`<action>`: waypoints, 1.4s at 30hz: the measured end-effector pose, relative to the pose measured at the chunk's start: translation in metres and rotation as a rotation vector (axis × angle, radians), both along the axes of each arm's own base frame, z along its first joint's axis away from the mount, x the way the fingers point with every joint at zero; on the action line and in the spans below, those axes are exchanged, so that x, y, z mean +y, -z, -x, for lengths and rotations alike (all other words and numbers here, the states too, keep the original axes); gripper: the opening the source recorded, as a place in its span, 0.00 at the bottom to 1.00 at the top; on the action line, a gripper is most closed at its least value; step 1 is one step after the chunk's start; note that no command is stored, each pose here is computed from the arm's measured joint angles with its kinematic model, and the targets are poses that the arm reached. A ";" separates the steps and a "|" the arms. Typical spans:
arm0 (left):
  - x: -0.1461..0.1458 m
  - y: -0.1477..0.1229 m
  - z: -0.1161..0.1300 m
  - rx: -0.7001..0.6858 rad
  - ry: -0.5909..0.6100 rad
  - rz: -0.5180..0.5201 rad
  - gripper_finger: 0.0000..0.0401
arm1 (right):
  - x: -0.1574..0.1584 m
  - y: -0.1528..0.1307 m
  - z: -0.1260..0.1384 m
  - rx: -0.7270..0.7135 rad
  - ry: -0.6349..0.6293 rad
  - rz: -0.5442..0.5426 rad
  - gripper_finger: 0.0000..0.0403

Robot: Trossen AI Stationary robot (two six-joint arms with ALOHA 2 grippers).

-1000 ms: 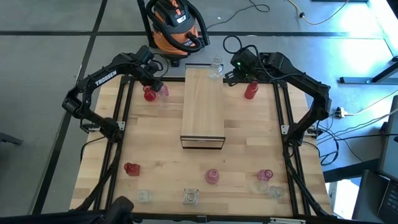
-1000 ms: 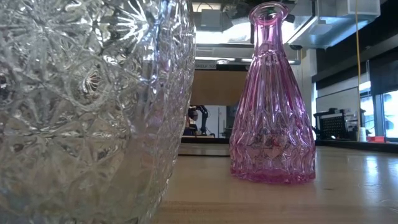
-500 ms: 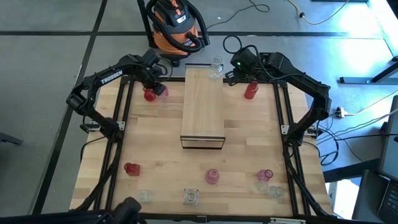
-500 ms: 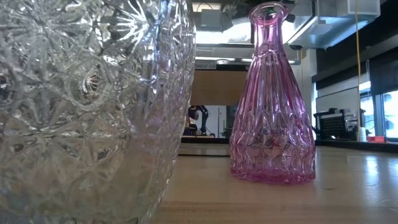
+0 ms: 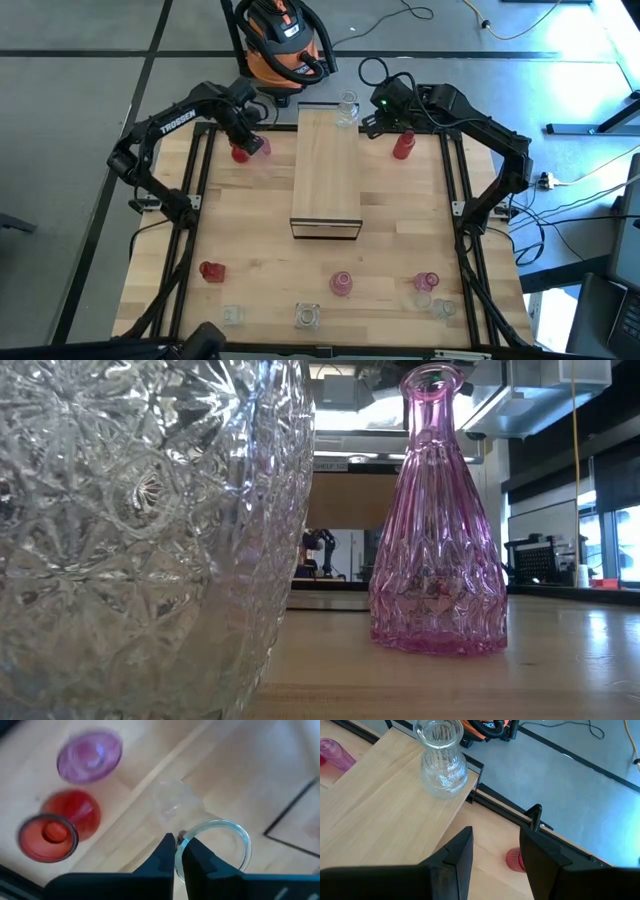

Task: Sort vases onto shelf
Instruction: Put the transparent vase on the shelf aligned with the other transparent vase

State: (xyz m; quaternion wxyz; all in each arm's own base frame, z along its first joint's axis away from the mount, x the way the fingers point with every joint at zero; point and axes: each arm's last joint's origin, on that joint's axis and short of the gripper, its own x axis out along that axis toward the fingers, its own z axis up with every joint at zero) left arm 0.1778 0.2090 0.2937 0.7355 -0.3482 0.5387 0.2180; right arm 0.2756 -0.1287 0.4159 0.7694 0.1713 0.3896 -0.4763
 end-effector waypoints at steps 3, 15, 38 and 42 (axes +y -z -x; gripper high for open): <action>-0.006 -0.042 -0.006 -0.026 0.052 -0.079 0.02 | 0.000 0.000 0.000 0.001 0.000 0.001 0.36; -0.026 -0.159 -0.057 -0.117 0.216 -0.418 0.02 | -0.003 0.000 0.002 0.021 -0.007 0.013 0.36; -0.009 -0.115 -0.118 -0.034 0.368 -0.332 0.02 | -0.006 0.002 0.007 0.054 0.002 -0.017 0.36; -0.016 -0.115 -0.123 -0.053 0.389 -0.315 0.04 | -0.006 0.002 0.006 0.051 0.002 -0.017 0.36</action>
